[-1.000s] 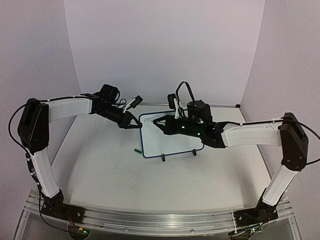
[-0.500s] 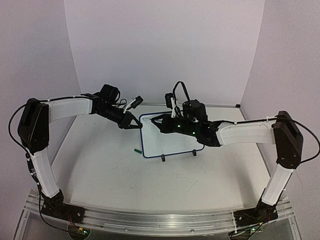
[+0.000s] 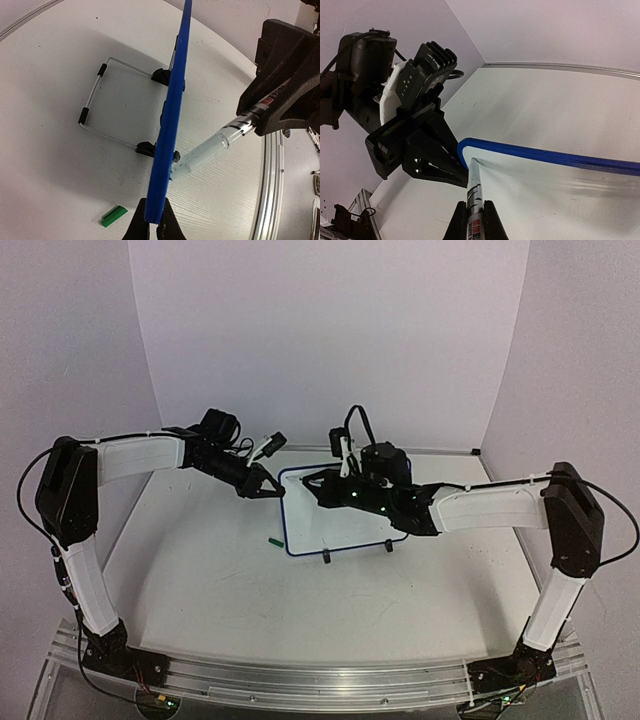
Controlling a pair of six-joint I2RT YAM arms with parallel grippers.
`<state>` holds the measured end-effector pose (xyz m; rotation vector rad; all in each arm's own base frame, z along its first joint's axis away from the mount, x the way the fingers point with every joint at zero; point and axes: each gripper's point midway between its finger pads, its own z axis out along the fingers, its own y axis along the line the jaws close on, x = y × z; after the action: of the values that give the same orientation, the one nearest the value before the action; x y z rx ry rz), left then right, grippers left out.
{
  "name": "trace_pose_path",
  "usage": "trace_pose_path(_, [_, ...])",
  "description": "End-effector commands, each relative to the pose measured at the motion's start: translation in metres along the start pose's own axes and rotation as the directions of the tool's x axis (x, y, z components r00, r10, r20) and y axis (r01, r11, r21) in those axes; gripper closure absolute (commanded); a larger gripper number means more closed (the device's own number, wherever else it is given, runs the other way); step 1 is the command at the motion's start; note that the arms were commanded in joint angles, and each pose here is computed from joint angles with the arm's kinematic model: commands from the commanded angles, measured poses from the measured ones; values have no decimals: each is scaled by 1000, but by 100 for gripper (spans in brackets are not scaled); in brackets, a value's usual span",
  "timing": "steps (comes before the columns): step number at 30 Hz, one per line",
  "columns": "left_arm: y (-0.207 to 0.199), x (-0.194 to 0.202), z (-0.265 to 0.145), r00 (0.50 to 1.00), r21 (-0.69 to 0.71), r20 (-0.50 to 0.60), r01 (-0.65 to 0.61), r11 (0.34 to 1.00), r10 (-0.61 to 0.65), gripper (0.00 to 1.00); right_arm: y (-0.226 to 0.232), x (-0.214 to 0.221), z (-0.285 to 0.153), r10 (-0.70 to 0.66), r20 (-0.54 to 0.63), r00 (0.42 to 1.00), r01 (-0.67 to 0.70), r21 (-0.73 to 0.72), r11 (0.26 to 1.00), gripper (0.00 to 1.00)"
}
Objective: Write a sentence on the whiteboard
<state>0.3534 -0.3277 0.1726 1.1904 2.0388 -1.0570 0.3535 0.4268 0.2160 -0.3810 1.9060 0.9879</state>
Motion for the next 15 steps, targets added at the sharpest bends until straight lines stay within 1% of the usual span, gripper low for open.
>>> trace_pose_path(1, [-3,-5,-2,999,-27,-8,-45,999,45,100,-9,-25,-15,-7,100,995,0,70,998,100])
trace_pose_path(9, [-3,-6,-3,999,-28,-6,-47,998,47,100,-9,-29,-28,-24,115,993,15,84,996,100])
trace_pose_path(11, [-4,-6,-3,999,-29,-7,-49,998,48,100,-1,-29,-29,-40,103,994,35,45,998,100])
trace_pose_path(15, [-4,-6,-4,999,-31,-7,-48,998,48,100,24,-26,-28,-72,61,996,77,-80,994,100])
